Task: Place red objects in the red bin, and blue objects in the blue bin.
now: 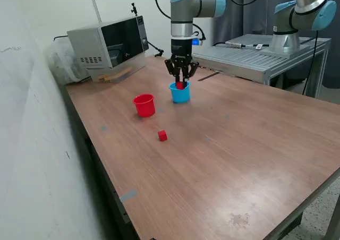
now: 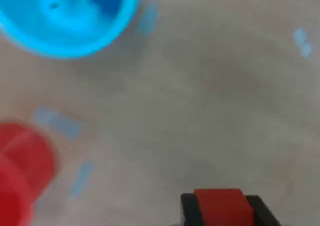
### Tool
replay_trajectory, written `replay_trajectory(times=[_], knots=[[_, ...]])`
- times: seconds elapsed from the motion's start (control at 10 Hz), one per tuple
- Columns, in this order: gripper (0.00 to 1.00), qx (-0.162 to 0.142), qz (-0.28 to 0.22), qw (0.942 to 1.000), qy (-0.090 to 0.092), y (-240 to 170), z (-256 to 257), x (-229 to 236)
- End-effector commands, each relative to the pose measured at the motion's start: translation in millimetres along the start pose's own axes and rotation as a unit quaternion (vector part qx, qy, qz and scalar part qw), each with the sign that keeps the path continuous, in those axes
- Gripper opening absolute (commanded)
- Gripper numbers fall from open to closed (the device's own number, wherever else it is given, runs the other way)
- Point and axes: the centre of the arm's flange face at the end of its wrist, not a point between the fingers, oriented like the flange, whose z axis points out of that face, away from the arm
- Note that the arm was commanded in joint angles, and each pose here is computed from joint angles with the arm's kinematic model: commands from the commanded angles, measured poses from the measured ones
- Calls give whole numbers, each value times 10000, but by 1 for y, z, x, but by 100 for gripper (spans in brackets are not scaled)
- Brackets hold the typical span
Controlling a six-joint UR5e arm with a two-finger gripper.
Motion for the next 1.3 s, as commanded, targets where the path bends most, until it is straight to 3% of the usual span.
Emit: replay_trajectory(times=[0.0, 0.3, 0.8, 1.0, 1.2], knots=[[0, -76, 653, 9975, -239, 39, -32, -70], [0, 31, 1028, 9943, -281, 32, 8, -138], [0, 177, 1075, 9938, -210, 39, 54, -149], [0, 150, 1136, 9931, -256, 44, 58, -155], [0, 294, 1194, 9916, -412, 37, 67, -166]])
